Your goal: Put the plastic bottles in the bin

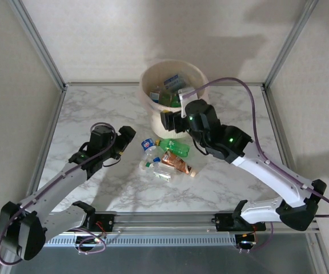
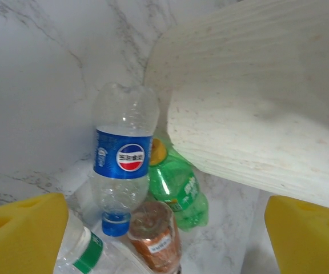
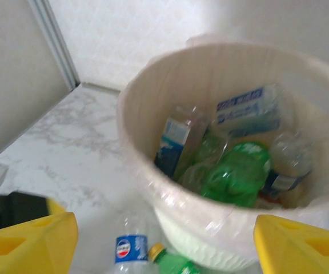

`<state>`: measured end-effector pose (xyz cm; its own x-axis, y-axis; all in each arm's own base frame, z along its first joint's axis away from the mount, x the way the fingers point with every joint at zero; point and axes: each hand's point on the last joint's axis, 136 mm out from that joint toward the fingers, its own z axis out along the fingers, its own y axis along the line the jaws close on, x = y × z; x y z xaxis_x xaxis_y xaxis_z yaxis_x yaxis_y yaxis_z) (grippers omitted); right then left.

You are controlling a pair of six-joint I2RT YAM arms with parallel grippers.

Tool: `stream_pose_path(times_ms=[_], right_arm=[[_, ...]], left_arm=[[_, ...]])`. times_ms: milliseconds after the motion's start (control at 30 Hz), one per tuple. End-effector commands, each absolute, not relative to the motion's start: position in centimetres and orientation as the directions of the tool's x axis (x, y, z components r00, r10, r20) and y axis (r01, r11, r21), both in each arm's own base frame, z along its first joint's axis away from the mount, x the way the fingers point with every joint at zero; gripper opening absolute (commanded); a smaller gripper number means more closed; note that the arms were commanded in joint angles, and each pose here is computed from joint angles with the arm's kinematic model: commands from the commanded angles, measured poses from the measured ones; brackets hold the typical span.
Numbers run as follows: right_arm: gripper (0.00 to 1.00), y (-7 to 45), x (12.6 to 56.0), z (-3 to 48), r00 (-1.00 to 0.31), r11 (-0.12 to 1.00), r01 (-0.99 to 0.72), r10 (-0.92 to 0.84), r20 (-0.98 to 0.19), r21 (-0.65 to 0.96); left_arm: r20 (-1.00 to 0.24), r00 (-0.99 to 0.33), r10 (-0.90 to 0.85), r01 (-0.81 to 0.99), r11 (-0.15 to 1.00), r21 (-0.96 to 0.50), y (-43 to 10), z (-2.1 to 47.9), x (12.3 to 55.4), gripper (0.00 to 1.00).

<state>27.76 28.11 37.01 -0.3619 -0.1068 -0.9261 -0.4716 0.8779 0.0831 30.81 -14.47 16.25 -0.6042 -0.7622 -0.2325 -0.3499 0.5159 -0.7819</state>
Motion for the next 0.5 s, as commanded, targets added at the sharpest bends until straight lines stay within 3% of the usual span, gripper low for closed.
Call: stream_pose_path(times_ms=[0, 467], right_arm=[[0.79, 28.8, 26.4, 36.1, -0.424, 0.860, -0.476, -0.043, -0.905, 0.183], [0.77, 29.5, 25.8, 35.3, -0.451, 0.842, -0.490, -0.022, -0.892, 0.227]], left_arm=[[-0.247, -0.586, -0.772, -0.362, 0.522, -0.773, -14.9, 15.7, 31.9, 0.88], [-0.351, -0.712, -0.609, -0.325, 0.728, -0.604, -18.2, 10.5, 34.0, 0.86]])
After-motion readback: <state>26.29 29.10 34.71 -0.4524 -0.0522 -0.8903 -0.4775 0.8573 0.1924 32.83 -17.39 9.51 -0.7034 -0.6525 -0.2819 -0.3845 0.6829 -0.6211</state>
